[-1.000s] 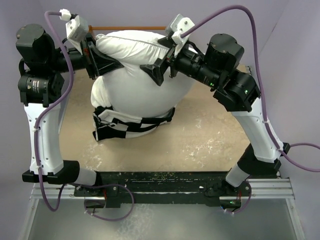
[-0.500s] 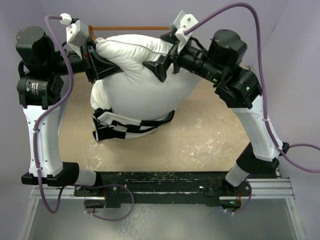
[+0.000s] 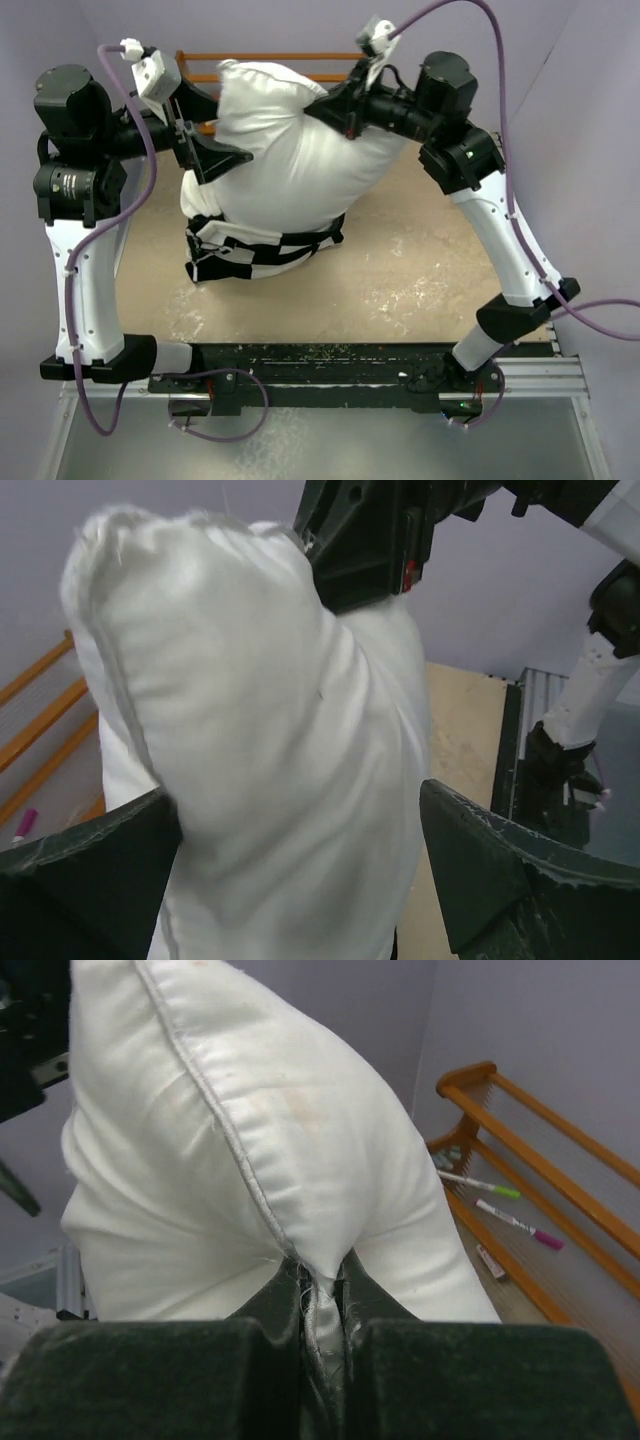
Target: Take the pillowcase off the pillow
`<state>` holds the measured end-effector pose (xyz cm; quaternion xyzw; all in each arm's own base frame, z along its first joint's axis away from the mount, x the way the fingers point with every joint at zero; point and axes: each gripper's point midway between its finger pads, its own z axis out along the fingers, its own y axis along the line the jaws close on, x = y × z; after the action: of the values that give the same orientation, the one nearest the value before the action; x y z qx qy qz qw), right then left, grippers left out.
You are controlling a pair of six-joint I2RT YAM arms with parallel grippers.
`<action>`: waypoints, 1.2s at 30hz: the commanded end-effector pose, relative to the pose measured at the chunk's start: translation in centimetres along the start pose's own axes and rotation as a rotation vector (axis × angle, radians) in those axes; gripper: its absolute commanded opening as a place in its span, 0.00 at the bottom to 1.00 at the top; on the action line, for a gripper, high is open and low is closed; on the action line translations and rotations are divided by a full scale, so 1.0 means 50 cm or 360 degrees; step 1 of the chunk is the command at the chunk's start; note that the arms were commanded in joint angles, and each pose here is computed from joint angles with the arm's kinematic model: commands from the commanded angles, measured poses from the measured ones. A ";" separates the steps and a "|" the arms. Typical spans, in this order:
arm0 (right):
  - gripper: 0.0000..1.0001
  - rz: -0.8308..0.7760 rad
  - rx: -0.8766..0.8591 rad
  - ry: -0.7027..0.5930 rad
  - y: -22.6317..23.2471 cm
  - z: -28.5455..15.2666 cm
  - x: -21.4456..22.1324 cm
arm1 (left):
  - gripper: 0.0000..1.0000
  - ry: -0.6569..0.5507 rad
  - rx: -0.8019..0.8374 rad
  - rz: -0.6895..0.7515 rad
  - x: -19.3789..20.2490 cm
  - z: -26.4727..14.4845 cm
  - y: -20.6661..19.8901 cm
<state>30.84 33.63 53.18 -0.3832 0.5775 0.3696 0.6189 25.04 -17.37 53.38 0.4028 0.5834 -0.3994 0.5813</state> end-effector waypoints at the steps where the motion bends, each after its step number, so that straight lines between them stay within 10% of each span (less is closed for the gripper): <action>1: 0.00 0.0237 0.0041 -0.0420 -0.057 -0.092 -0.116 | 0.99 0.0110 -0.0106 0.0200 0.042 -0.022 -0.005; 7: 0.00 0.0268 -0.0010 -0.0437 -0.073 -0.151 -0.108 | 0.99 0.0568 -0.0359 0.0135 0.259 -0.083 0.078; 18: 0.00 0.0334 -0.0007 -0.0419 -0.087 -0.153 -0.086 | 0.98 0.0591 -0.0588 0.0313 0.346 -0.141 0.119; 22: 0.00 0.0332 -0.0005 -0.0424 -0.080 -0.161 -0.089 | 0.83 0.0532 -0.0561 0.0291 0.345 -0.127 0.127; 28: 0.00 0.0326 -0.0045 -0.0509 -0.062 -0.179 -0.129 | 0.29 0.0525 -0.0548 0.0132 0.389 -0.110 0.160; 36: 0.00 0.0366 -0.0059 -0.0684 -0.082 -0.242 -0.176 | 0.02 0.0676 -0.0636 0.0055 0.490 -0.146 0.207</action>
<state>33.65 24.21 54.00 -0.2276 0.5779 0.5045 0.5998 30.94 -8.72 30.80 0.3726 0.7389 -0.2071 0.5218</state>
